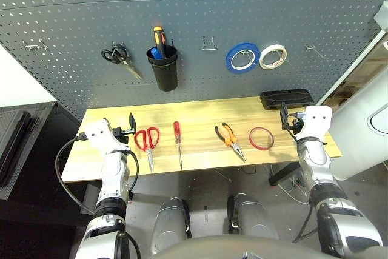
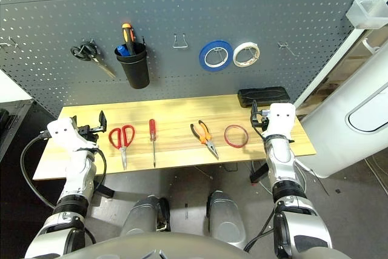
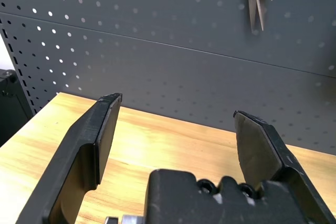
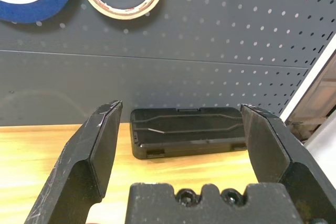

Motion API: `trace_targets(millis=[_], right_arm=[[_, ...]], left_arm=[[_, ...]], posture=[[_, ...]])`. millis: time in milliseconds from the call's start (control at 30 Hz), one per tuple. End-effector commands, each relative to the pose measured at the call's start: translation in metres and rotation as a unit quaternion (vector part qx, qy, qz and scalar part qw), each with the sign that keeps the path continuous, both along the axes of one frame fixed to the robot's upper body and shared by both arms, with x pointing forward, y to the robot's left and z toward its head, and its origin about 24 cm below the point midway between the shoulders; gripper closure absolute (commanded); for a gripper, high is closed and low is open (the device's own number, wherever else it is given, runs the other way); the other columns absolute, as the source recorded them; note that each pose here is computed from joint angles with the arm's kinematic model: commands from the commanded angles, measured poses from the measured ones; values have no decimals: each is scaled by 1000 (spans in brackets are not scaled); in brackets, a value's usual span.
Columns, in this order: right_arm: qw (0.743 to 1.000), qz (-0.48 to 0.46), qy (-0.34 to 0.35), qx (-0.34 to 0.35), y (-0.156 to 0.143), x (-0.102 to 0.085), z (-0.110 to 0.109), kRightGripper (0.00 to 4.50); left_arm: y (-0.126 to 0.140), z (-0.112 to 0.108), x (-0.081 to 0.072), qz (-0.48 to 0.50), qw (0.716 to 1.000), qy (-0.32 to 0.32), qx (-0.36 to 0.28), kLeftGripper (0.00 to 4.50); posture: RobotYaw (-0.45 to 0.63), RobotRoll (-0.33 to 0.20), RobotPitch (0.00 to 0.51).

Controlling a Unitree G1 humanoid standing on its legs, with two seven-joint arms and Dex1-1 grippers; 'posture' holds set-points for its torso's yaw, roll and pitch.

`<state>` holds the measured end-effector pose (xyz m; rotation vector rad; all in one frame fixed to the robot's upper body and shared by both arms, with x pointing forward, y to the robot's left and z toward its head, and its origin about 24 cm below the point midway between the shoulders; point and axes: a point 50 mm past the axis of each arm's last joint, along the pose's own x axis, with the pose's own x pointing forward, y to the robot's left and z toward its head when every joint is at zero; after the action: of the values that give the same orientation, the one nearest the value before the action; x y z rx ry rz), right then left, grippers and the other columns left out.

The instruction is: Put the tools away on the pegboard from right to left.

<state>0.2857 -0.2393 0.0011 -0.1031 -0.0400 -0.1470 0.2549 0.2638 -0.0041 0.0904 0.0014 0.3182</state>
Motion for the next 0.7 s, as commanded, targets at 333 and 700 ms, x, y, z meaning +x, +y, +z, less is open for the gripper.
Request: trace_targets(millis=[333,700], right_arm=[[997,65,27,17,8,8,6,0],[978,145,150,-23,33,23,31,0]], left_arm=[[-2,22,-1,-81,996,-18,15,16],[-23,52,13,-327,944,-2,45,16]], posture=[[-58,0,46],[-93,0,115]])
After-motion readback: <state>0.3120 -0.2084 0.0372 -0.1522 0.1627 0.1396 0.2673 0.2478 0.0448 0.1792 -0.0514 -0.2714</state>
